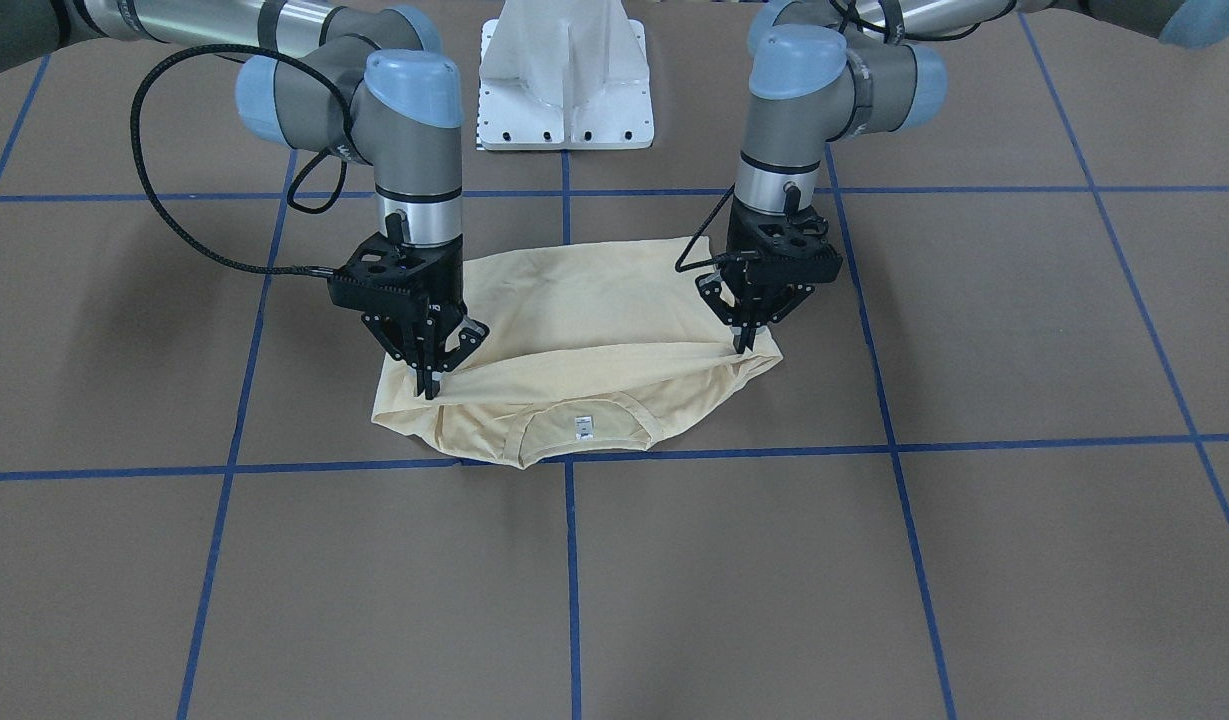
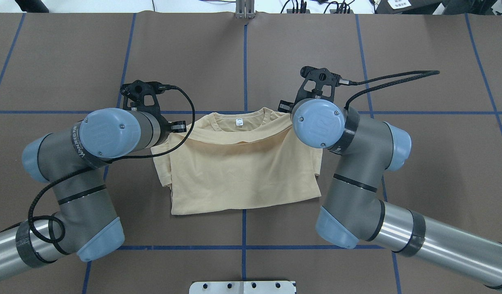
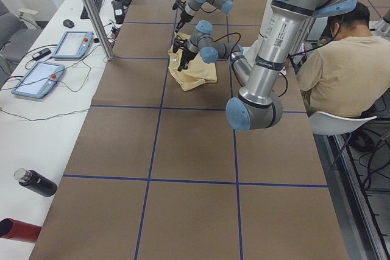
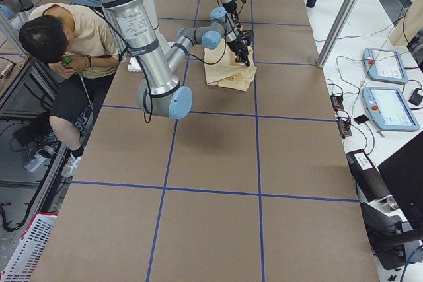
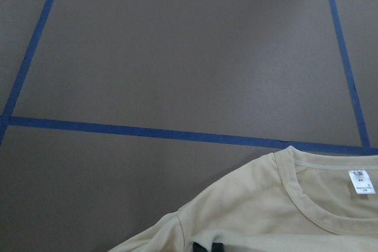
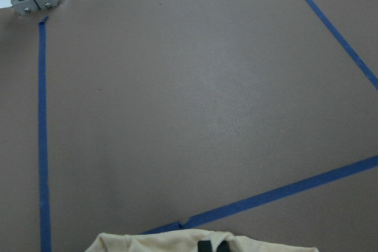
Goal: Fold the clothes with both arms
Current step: 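Lay the hem near the collar and open both grippers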
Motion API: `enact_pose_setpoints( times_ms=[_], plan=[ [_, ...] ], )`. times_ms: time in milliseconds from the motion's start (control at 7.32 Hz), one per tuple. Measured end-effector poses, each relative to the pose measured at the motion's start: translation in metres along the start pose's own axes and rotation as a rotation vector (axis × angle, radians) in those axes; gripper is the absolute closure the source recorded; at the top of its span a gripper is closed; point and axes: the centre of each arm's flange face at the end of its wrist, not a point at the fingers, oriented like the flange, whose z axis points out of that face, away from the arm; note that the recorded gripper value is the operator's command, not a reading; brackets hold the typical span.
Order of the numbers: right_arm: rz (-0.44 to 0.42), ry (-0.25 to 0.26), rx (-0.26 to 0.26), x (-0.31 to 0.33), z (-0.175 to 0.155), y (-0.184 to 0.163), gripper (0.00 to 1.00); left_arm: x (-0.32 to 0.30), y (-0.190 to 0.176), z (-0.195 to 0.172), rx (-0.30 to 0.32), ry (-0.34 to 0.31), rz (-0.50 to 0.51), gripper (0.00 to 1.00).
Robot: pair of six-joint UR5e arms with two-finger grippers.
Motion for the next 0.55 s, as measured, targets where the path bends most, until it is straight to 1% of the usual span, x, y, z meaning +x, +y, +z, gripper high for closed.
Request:
enact_pose_setpoints(
  times_ms=[137, 273, 410, 546],
  plan=[
    [0.006, 0.01, -0.005, 0.0, 0.007, -0.006, 0.53, -0.005, -0.006, 0.005, 0.006, -0.01, 0.009, 1.0],
    [0.012, 0.021, -0.006, 0.002, 0.012, -0.011, 0.02, -0.009, -0.012, 0.008, 0.014, -0.013, 0.01, 0.54],
    [0.012, 0.029, -0.006, 0.004, 0.016, -0.016, 0.01, -0.013, -0.018, 0.009, 0.023, -0.014, 0.019, 0.01],
    [0.005, 0.033, -0.01, 0.006, 0.018, -0.021, 0.01, -0.016, -0.024, 0.008, 0.033, -0.014, 0.058, 0.0]
  ],
)
